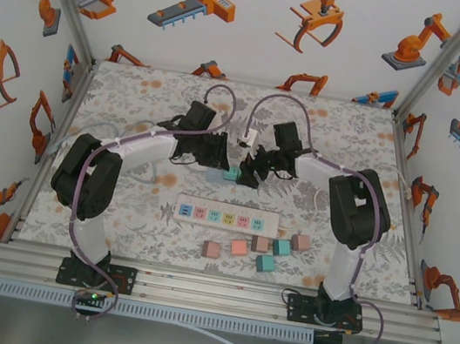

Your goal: Pull the plug off the socket

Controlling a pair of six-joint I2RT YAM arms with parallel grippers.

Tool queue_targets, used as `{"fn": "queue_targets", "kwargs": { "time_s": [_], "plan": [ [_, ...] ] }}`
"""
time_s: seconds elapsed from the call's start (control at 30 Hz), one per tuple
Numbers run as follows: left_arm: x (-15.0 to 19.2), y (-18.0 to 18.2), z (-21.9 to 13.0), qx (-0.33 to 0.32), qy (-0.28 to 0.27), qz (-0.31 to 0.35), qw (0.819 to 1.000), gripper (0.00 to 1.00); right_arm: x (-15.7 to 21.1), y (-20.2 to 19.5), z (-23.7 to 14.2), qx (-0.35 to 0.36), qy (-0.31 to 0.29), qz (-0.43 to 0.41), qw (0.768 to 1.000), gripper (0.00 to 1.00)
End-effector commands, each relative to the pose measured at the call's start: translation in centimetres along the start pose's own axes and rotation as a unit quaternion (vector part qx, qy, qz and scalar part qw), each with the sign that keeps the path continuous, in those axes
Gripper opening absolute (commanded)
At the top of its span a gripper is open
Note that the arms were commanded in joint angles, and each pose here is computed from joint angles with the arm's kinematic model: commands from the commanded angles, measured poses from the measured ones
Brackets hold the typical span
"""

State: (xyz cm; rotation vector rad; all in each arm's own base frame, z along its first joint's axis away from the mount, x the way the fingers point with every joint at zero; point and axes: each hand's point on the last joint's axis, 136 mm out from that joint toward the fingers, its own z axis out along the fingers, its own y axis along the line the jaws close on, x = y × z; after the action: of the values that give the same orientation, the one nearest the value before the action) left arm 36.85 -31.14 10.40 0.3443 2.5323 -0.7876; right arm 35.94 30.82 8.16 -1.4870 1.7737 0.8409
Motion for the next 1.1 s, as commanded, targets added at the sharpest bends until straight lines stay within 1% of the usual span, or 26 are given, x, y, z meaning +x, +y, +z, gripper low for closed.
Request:
{"fn": "queue_targets", "kwargs": {
  "time_s": [0.0,0.13,0.23,0.37,0.57,0.7,0.9,1.07],
  "plan": [
    [3.8,1.8,1.4,-0.029,0.069,0.003,0.997,0.36,-0.6,0.4,0.3,-0.018,-0.003,-0.009,1.0,0.59],
    [4.1,2.2,1.7,-0.036,0.078,0.001,0.996,0.36,-0.8,0.4,0.3,-0.016,-0.007,-0.014,1.0,0.53],
    [4.8,2.5,2.0,-0.042,0.096,0.003,0.994,0.36,-1.2,0.5,0.2,-0.02,-0.013,-0.016,1.0,0.48],
    [6.2,3.2,2.6,-0.056,0.122,0.015,0.991,0.36,-2.1,0.8,0.0,-0.02,-0.02,-0.027,0.999,0.46],
    [7.3,4.8,2.9,-0.091,0.138,0.018,0.986,0.36,-4.0,1.3,-0.5,-0.021,-0.039,-0.047,0.998,0.39],
    [7.6,5.2,3.1,-0.099,0.142,0.023,0.985,0.36,-5.1,1.9,-0.8,-0.028,-0.052,-0.059,0.997,0.34],
    [8.3,6.4,3.3,-0.126,0.155,0.031,0.979,0.36,-6.7,2.6,-1.7,-0.031,-0.074,-0.077,0.994,0.28],
    [8.8,7.0,3.5,-0.139,0.163,0.037,0.976,0.36,-8.1,3.3,-2.5,-0.04,-0.094,-0.091,0.991,0.28]
  ]
}}
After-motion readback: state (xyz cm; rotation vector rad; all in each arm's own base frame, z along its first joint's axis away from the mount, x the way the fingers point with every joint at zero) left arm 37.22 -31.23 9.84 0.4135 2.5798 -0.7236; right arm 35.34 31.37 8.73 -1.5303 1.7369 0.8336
